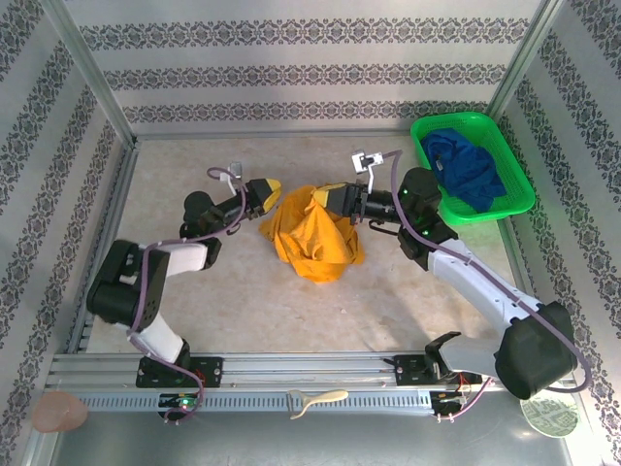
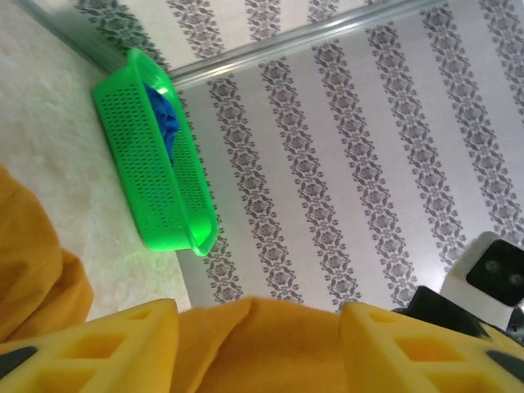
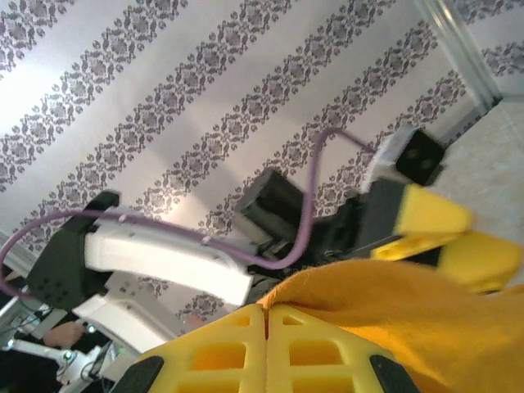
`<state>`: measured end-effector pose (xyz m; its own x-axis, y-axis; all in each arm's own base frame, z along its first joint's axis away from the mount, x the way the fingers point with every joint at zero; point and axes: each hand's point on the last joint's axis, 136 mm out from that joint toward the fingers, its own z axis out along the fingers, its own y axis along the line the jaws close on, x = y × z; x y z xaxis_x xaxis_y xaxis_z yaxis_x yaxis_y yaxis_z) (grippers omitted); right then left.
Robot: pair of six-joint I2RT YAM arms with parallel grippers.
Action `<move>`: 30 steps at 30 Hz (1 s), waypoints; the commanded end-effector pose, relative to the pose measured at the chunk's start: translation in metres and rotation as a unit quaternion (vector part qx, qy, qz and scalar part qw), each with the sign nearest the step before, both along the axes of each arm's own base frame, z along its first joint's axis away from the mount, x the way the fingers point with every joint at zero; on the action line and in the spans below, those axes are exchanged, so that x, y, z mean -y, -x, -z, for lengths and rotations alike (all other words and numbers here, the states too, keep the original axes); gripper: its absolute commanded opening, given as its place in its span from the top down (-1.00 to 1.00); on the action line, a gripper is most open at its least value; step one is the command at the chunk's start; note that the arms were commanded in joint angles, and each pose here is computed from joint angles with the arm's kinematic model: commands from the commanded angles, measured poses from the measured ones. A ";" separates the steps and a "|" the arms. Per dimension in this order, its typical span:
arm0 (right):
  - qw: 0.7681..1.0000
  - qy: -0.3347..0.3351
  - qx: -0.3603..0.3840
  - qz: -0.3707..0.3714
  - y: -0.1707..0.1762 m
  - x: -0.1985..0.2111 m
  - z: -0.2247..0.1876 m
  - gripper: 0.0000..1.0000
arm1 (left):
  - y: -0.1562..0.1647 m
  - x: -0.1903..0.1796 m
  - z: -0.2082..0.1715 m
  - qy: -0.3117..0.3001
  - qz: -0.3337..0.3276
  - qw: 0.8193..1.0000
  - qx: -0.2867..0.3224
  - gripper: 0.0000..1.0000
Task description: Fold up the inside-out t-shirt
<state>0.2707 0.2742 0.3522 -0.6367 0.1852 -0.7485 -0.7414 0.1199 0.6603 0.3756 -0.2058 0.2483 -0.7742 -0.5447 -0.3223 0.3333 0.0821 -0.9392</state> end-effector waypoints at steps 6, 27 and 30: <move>0.999 -0.039 -0.007 0.025 -0.012 0.017 0.001 1.00 | 0.067 -0.008 -0.032 -0.204 -0.050 0.975 0.074 -0.31; 0.999 -0.047 -0.022 0.011 0.002 0.015 0.004 1.00 | 0.041 0.046 0.021 -0.498 -0.046 0.857 0.128 -0.35; 0.999 -0.045 -0.028 0.007 0.005 0.012 0.009 1.00 | 0.032 0.053 0.019 -0.494 -0.046 0.858 0.134 -0.36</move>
